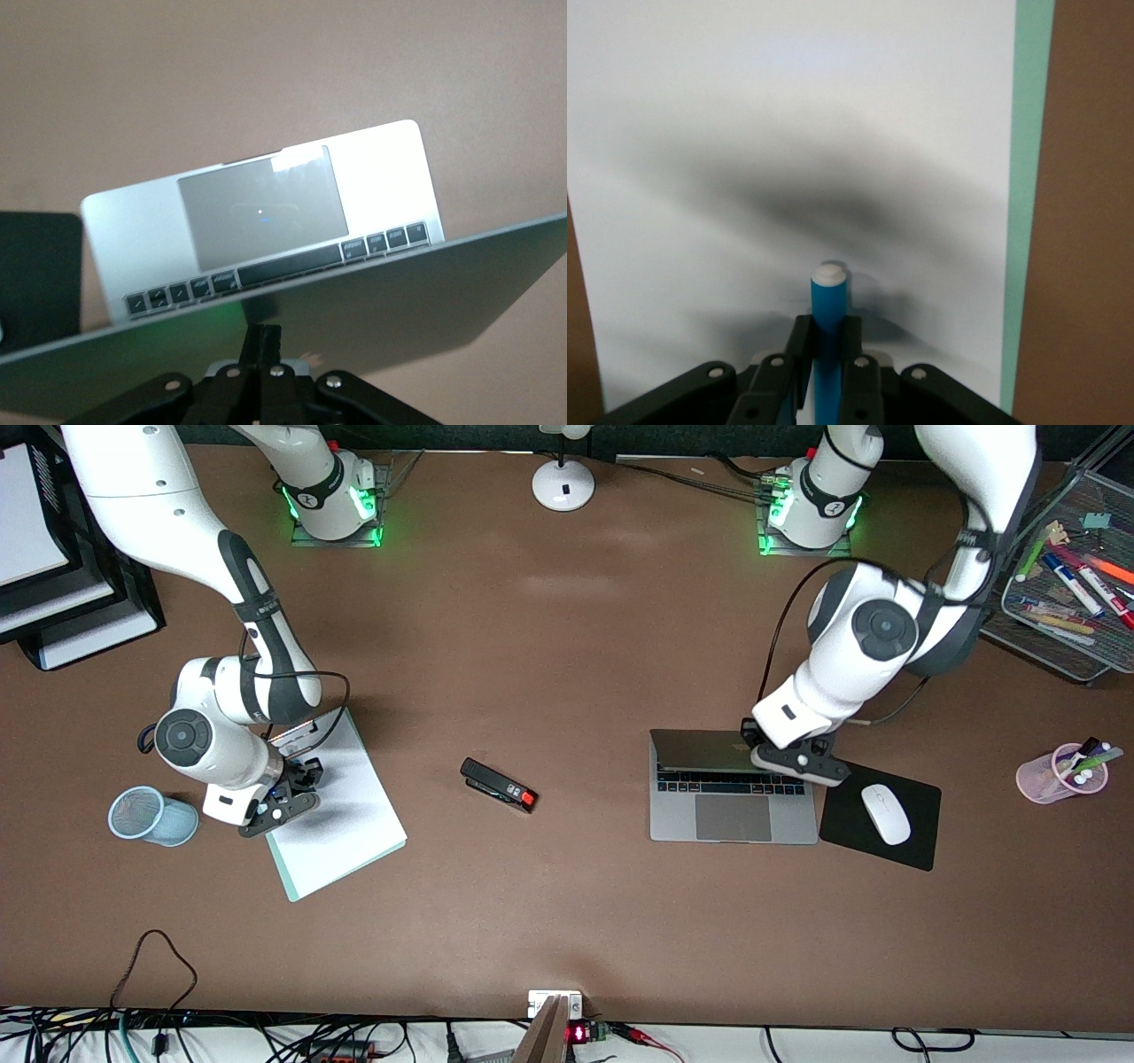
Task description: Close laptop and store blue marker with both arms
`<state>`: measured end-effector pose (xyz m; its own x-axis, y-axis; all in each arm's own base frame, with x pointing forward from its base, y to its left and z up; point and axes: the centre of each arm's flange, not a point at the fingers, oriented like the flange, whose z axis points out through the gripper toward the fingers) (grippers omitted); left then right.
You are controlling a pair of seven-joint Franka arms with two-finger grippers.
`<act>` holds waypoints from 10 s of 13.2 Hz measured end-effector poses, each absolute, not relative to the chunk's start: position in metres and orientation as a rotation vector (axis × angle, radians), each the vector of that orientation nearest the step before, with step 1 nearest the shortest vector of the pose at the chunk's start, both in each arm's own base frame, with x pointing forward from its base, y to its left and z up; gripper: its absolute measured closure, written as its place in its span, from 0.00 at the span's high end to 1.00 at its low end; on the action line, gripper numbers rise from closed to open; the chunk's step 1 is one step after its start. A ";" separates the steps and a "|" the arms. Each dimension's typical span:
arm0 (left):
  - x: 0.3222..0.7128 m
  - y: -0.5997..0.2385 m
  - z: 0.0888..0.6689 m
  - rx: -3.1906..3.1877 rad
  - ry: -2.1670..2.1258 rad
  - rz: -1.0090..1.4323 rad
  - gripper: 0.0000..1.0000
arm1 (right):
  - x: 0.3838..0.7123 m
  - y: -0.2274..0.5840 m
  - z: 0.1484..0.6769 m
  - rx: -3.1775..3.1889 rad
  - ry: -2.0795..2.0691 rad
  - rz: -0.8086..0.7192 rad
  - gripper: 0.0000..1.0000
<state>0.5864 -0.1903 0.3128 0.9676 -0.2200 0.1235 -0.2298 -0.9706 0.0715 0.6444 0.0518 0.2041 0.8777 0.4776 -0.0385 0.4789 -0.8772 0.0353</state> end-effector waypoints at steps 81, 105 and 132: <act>0.540 -0.057 0.565 3.188 -0.105 -0.011 1.00 | 0.628 -0.319 0.209 2.198 2.431 1.496 0.25; 0.540 -0.056 0.565 3.188 -0.103 -0.010 1.00 | 0.645 -0.035 0.480 3.519 0.544 -0.135 1.00; 0.538 -0.060 0.571 3.190 -0.112 -0.033 1.00 | 0.537 -0.051 0.607 3.178 -0.085 -0.093 1.00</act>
<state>0.5375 -0.0599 0.5713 0.9973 -0.0694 -0.0226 -0.0704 -0.9963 -0.0494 0.5365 -0.0507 0.6071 0.9969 -0.0520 -0.0592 -0.0543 -0.9978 -0.0372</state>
